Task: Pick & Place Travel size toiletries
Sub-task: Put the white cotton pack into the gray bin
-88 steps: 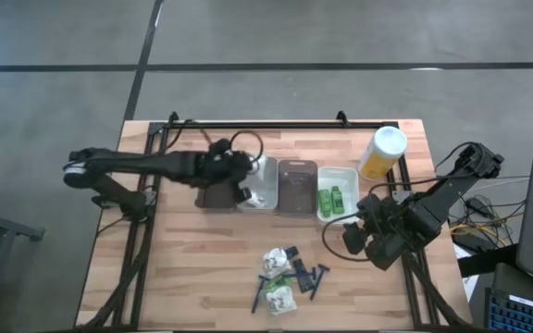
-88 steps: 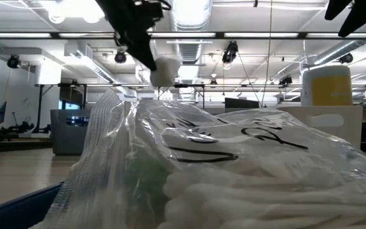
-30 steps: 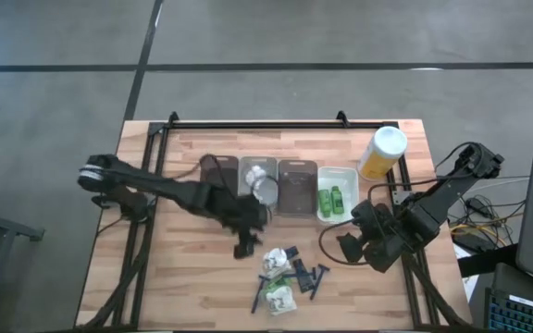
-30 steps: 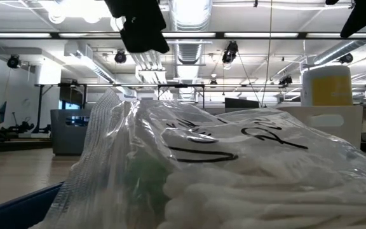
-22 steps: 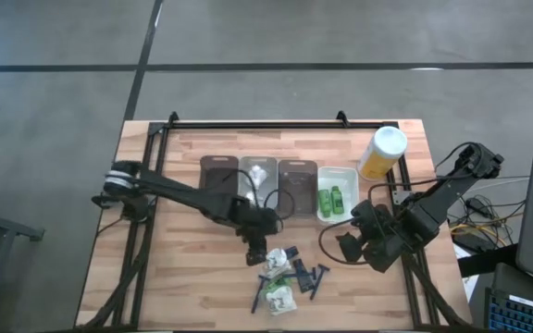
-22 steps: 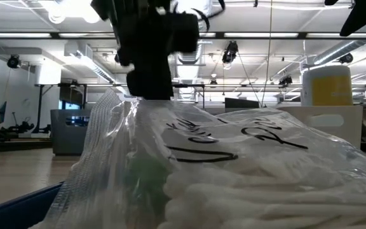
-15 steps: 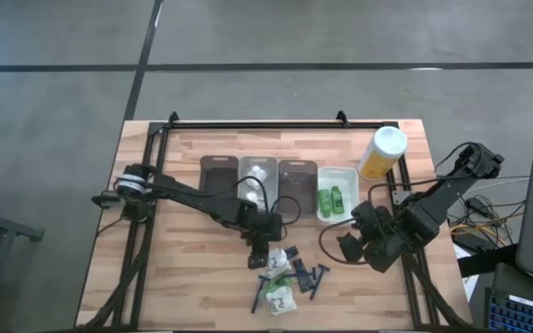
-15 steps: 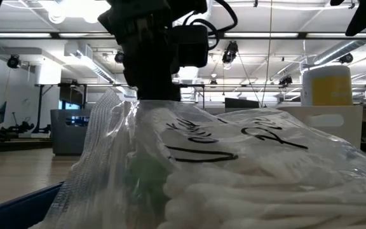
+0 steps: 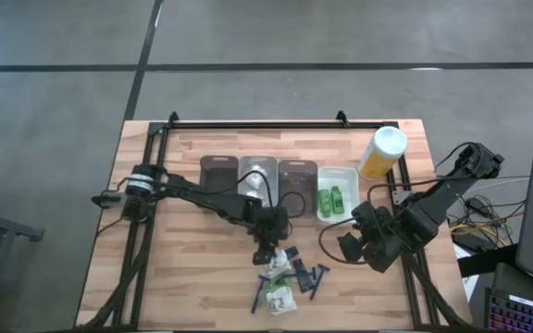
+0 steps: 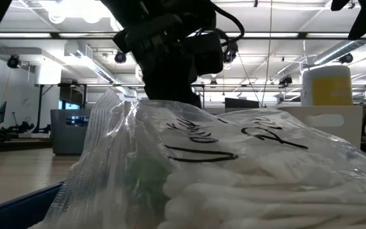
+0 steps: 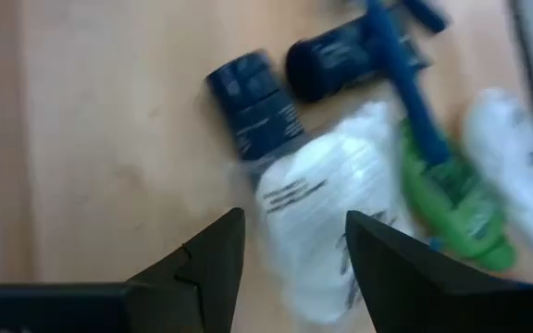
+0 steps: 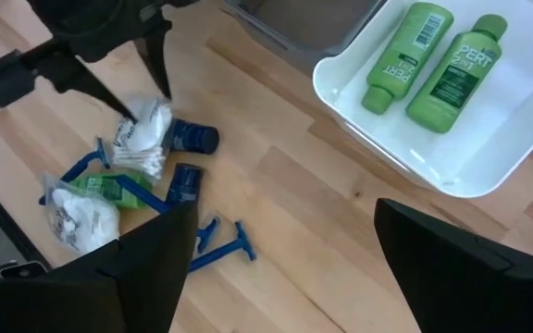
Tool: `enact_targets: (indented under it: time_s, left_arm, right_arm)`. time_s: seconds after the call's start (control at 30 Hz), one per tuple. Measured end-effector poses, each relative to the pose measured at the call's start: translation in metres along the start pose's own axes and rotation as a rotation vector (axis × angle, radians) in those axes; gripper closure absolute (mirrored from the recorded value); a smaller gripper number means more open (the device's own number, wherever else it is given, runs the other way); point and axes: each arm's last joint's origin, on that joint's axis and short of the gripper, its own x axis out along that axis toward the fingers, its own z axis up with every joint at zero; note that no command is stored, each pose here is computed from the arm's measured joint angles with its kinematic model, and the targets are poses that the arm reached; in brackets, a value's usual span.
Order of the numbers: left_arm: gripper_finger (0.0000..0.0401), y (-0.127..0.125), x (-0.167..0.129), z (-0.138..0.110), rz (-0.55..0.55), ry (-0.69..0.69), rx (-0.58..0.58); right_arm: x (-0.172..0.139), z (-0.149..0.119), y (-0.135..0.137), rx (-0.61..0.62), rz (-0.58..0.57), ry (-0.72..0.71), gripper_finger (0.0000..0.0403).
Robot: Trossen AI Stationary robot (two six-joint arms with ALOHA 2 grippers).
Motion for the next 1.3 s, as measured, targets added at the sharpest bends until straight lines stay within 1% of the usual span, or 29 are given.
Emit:
enact_targets:
  time_s: [0.07, 0.3, 0.43, 0.57, 0.8, 0.83, 0.9, 1.0, 1.1, 1.17, 1.3]
  left_arm:
    - [0.0208, -0.001, 0.002, 0.001, -0.03, -0.012, 0.009]
    - [0.0208, 0.0, 0.007, -0.001, -0.033, -0.007, 0.072]
    - [0.0221, 0.0, 0.007, -0.001, -0.038, -0.007, 0.121]
    - [0.0266, 0.0, 0.007, -0.001, -0.041, -0.007, 0.131]
    - [0.0382, -0.001, 0.006, -0.001, -0.042, -0.007, 0.129]
    - [0.0389, -0.001, 0.005, -0.001, -0.041, -0.005, 0.124]
    - [0.039, -0.003, 0.001, 0.0, -0.036, 0.002, 0.117]
    - [0.0387, -0.008, -0.013, 0.005, 0.013, 0.0, 0.115]
    - [0.039, -0.016, -0.039, 0.012, 0.101, -0.024, 0.12]
    - [0.0394, -0.023, -0.06, 0.016, 0.187, -0.052, 0.12]
    - [0.0393, -0.036, -0.11, 0.023, 0.406, -0.176, 0.109]
  right_arm:
    - [0.001, 0.0, 0.0, -0.001, -0.002, 0.0, 0.0069]
    - [0.002, -0.001, -0.001, -0.012, -0.008, -0.001, 0.005]
    - [0.002, -0.001, -0.001, -0.023, -0.01, -0.001, 0.0052]
    - [0.002, -0.001, -0.001, -0.042, -0.009, -0.001, 0.0067]
    - [0.002, -0.001, -0.001, -0.064, -0.009, 0.004, 0.0096]
    - [0.002, -0.001, -0.001, -0.068, -0.009, 0.004, 0.0101]
    - [0.002, -0.001, -0.001, -0.08, -0.009, 0.005, 0.0109]
    - [0.002, -0.001, -0.002, -0.091, -0.006, 0.007, 0.012]
    - [0.001, 0.0, -0.002, -0.108, -0.001, 0.008, 0.0131]
    - [-0.001, 0.0, -0.001, -0.12, 0.007, 0.008, 0.0137]
    - [-0.006, 0.003, 0.0, -0.161, 0.024, -0.001, 0.0151]
